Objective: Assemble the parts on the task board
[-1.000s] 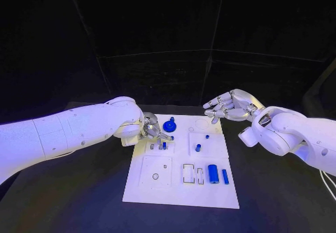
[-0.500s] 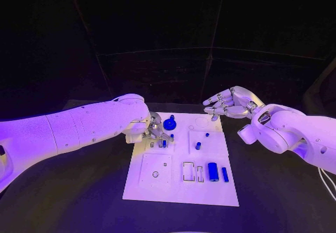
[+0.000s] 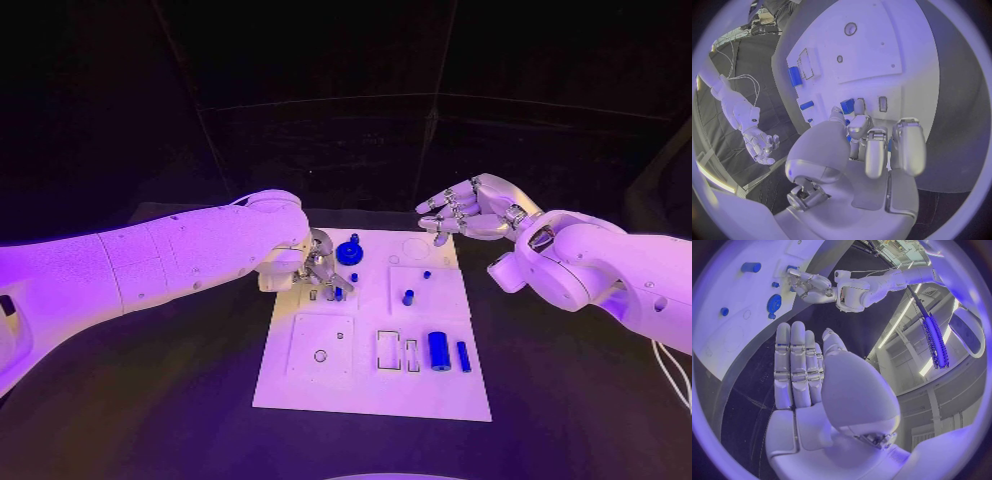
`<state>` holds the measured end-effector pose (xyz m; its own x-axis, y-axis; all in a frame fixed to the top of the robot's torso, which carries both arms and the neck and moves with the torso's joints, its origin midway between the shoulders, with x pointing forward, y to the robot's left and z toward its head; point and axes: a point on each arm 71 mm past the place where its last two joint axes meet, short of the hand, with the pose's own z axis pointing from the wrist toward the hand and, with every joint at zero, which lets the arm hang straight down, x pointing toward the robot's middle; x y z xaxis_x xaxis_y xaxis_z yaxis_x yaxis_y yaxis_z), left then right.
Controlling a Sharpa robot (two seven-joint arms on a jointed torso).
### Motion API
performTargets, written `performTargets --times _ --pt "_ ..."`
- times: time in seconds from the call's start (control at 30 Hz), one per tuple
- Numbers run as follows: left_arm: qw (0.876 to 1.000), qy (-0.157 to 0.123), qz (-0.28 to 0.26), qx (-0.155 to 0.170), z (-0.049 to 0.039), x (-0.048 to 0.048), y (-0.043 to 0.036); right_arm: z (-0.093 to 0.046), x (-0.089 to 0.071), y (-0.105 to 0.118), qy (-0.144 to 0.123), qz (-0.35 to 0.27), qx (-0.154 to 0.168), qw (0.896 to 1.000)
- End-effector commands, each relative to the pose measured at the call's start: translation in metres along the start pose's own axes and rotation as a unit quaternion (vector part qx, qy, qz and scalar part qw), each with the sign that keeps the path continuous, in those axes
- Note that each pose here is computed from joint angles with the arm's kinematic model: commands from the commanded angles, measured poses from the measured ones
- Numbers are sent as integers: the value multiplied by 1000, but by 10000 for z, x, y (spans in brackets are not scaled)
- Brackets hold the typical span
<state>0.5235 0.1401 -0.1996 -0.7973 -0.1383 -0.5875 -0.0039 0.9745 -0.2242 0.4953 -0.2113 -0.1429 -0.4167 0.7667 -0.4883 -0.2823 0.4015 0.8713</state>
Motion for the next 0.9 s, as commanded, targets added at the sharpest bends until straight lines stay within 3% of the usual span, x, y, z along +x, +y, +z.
performTargets --times 0.03,0.6,0.9 --pt "1000 -1 7 -3 -8 -5 -9 11 -6 9 -1 -5 -1 1000" --pt "1000 -6 6 8 -8 0 -63 47 13 -6 5 -5 4 1000" --pt "1000 -15 -4 17 -17 -15 -45 59 20 -15 9 -5 7 1000"
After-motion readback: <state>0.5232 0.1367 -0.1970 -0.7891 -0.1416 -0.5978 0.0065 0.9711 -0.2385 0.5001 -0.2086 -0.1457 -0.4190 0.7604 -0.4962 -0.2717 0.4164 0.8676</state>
